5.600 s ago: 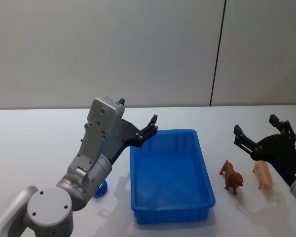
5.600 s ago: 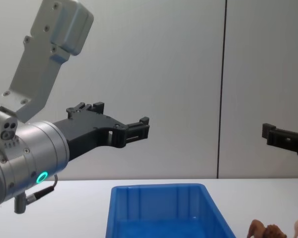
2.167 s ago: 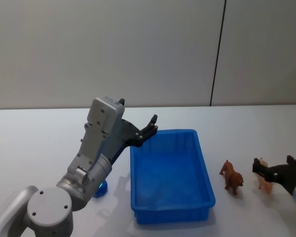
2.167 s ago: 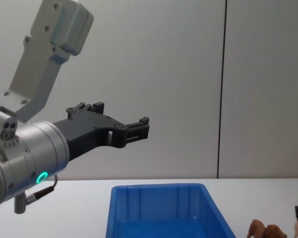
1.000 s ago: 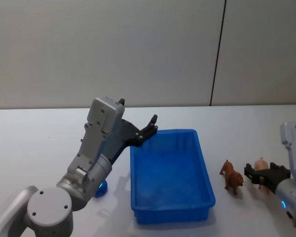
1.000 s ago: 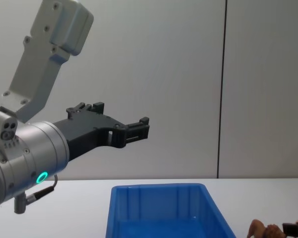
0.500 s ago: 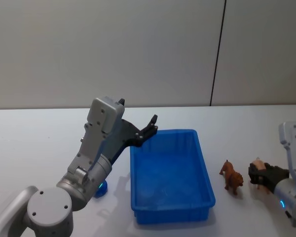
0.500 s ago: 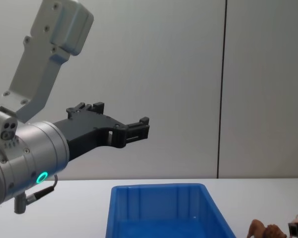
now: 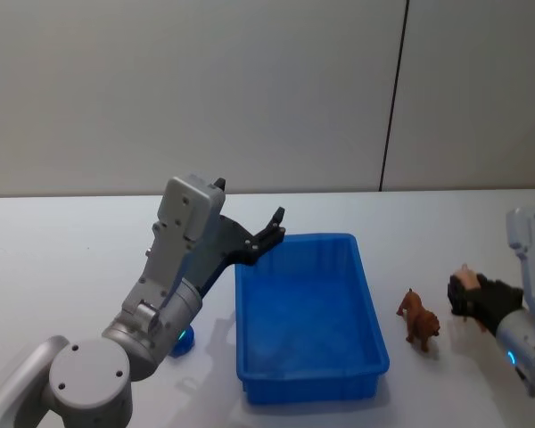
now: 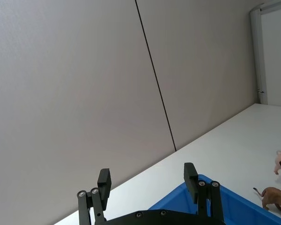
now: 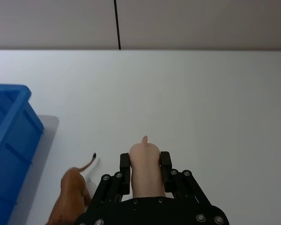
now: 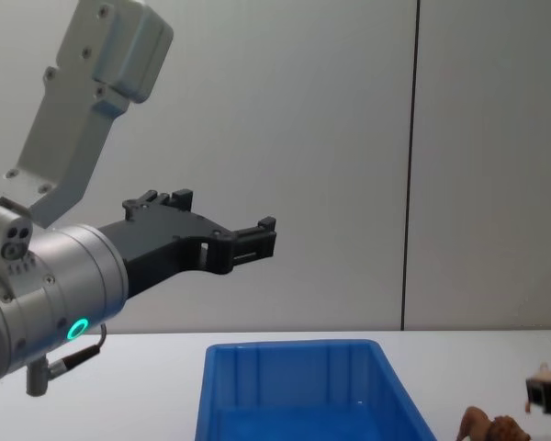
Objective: Pick up the two dolls from the table and place them into the box.
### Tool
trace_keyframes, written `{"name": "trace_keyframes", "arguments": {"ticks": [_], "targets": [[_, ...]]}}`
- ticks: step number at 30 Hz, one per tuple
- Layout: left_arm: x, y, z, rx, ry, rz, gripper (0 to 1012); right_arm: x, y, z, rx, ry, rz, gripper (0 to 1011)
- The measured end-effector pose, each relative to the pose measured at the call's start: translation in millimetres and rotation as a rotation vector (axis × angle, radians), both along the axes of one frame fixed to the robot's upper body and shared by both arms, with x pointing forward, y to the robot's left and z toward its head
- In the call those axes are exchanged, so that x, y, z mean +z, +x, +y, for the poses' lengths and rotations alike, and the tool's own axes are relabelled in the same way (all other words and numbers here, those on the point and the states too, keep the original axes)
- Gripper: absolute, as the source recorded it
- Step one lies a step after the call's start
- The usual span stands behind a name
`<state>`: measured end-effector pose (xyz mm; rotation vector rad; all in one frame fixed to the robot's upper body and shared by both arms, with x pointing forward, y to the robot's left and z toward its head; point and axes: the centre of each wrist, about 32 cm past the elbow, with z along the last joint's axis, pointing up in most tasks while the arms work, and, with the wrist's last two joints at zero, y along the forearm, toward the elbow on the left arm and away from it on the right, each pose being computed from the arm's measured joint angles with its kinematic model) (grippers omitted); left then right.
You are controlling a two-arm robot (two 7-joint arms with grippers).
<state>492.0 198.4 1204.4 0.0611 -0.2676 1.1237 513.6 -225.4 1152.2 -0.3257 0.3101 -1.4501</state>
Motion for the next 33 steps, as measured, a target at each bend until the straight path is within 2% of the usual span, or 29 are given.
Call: {"name": "trace_keyframes", "arguments": {"ticks": [15,25,33], "targets": [[0.0,0.0,0.0,0.000,0.000,0.000,1000,25.7,-0.9,1.2,0.052,-0.003,-0.194,366],[0.0,0.0,0.0,0.000,0.000,0.000,1000,52.2,-0.4,6.6,0.130,0.022,-0.345,364],[0.0,0.0,0.0,0.000,0.000,0.000,1000,66.2,1.5,14.2,0.217,0.065,-0.399,366]]}}
